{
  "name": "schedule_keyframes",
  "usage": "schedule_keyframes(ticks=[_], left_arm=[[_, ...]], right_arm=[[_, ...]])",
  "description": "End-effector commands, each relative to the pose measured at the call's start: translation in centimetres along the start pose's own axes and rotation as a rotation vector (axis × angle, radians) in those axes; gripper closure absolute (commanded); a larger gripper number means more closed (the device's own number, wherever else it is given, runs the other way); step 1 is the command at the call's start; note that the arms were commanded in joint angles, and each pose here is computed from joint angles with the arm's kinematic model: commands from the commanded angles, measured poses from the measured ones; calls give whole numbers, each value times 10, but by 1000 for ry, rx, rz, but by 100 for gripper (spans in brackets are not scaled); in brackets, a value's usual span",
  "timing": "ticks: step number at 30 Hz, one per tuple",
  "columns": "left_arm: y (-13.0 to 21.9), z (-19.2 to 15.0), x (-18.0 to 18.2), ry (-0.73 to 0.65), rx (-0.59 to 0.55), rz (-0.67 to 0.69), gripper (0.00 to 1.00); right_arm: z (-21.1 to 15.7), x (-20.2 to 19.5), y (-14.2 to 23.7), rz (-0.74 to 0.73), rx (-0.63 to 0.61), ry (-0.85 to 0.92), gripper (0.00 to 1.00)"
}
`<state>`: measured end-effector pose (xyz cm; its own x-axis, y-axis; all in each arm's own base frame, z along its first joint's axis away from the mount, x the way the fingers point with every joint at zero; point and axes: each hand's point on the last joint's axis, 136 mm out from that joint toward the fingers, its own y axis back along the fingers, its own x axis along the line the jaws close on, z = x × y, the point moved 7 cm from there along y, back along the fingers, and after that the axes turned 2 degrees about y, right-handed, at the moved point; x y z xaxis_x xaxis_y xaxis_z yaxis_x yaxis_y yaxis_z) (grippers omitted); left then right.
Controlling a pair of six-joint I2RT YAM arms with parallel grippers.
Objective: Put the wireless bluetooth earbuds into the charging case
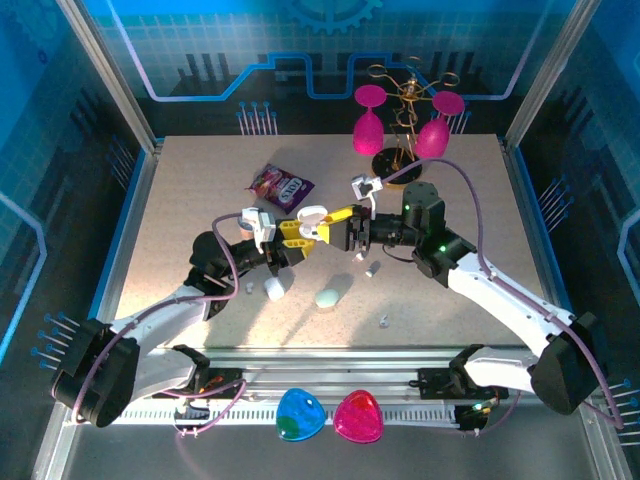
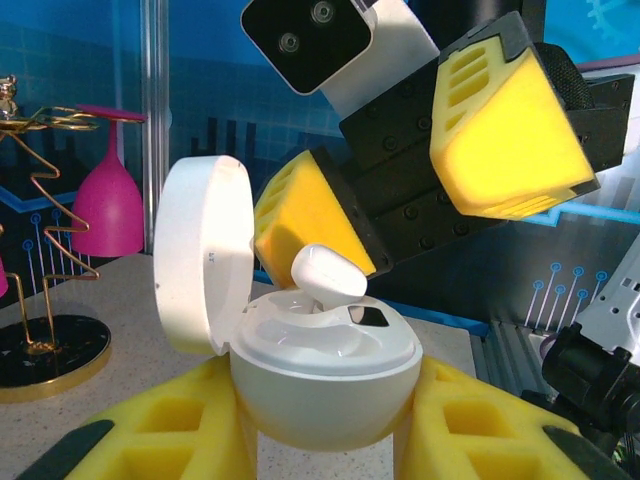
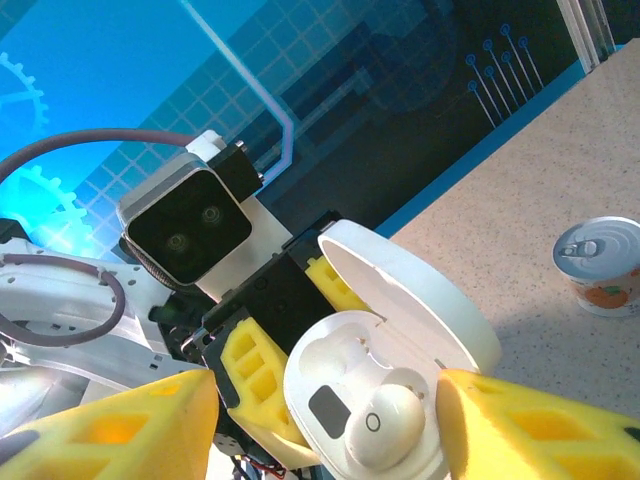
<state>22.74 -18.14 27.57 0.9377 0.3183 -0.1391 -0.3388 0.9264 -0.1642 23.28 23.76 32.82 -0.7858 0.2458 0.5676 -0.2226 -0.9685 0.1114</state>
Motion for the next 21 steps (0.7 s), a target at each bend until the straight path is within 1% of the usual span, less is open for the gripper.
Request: schedule_keyframes(ticks=[1, 6, 9, 14, 21], left_arm=[[-3, 12, -6, -60, -33, -44, 77], [-3, 10, -5, -62, -35, -39, 77], [-3, 9, -4, -61, -32, -36, 77], [-4, 8, -3, -59, -31, -36, 77], [-4, 9, -4, -59, -33, -37, 77]], right_arm=[[11, 10, 5, -29, -40, 49, 37], [10, 13, 11, -53, -44, 70, 32], [8, 14, 14, -61, -42, 77, 31], [5, 17, 14, -30, -23, 76, 41], [0, 22, 6, 11, 12, 89, 48]])
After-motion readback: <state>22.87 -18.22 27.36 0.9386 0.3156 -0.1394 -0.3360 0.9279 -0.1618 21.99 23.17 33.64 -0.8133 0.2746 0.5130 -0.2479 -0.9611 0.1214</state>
